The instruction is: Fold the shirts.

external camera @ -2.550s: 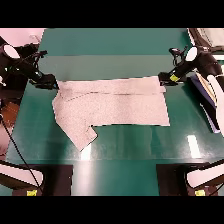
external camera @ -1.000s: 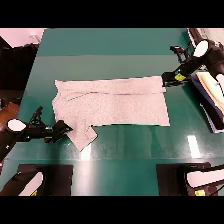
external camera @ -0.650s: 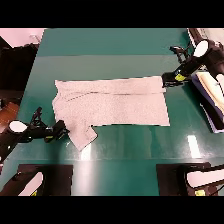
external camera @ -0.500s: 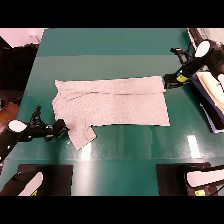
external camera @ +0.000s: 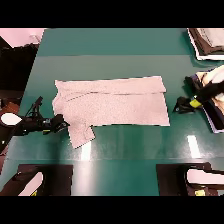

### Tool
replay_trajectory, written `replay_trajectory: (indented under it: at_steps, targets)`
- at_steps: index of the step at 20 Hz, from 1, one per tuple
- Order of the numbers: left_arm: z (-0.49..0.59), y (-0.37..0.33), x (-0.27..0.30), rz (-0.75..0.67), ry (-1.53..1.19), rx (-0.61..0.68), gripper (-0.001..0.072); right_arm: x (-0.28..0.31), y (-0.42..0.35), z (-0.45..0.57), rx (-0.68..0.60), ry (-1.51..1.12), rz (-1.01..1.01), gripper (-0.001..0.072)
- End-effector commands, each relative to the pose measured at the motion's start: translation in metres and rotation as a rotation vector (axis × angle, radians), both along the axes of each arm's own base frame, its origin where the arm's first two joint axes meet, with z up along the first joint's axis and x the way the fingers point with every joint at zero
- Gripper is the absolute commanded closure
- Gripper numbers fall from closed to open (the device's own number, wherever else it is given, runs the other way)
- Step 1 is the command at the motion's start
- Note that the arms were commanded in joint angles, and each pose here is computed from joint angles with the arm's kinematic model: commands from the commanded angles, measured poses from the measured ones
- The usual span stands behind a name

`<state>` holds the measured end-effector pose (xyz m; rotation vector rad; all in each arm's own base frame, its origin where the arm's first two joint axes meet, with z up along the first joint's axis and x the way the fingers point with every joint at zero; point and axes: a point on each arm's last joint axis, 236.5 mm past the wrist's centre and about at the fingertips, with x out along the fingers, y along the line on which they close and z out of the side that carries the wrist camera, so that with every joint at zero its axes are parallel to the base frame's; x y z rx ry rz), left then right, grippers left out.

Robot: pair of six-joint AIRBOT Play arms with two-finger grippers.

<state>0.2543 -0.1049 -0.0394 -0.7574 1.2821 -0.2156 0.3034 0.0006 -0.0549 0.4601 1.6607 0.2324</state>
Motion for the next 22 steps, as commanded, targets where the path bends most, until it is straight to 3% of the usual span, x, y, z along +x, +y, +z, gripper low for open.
replay_trajectory:
  at_steps: [1, 9, 10, 12, 13, 17, 22]
  targets:
    - [0.003, -0.004, -0.005, -0.047, 0.000, -0.006, 0.0685, -0.010, 0.020, -0.012, 0.207, -0.026, -0.138, 0.0318]
    - [0.003, -0.006, -0.009, -0.061, 0.008, -0.009, 0.0686, -0.036, 0.042, -0.039, 0.205, 0.038, -0.118, 0.0340]
    - [0.004, -0.006, -0.010, -0.066, 0.011, -0.011, 0.0686, -0.036, 0.045, -0.038, 0.206, 0.040, -0.107, 0.0405]
    - [0.004, -0.008, -0.013, -0.090, 0.011, -0.012, 0.0686, -0.040, 0.050, -0.037, 0.214, 0.046, -0.075, 0.0628]
    - [0.007, -0.009, -0.014, -0.106, 0.010, -0.013, 0.0687, -0.042, 0.051, -0.035, 0.221, 0.044, -0.052, 0.0697]
    - [0.034, -0.013, -0.019, -0.201, 0.012, -0.016, 0.0689, -0.042, 0.040, -0.014, 0.182, 0.034, 0.009, 0.0699]
    - [0.072, -0.017, -0.037, -0.245, -0.069, 0.003, 0.0689, -0.053, -0.014, 0.029, -0.097, -0.060, 0.030, 0.0699]
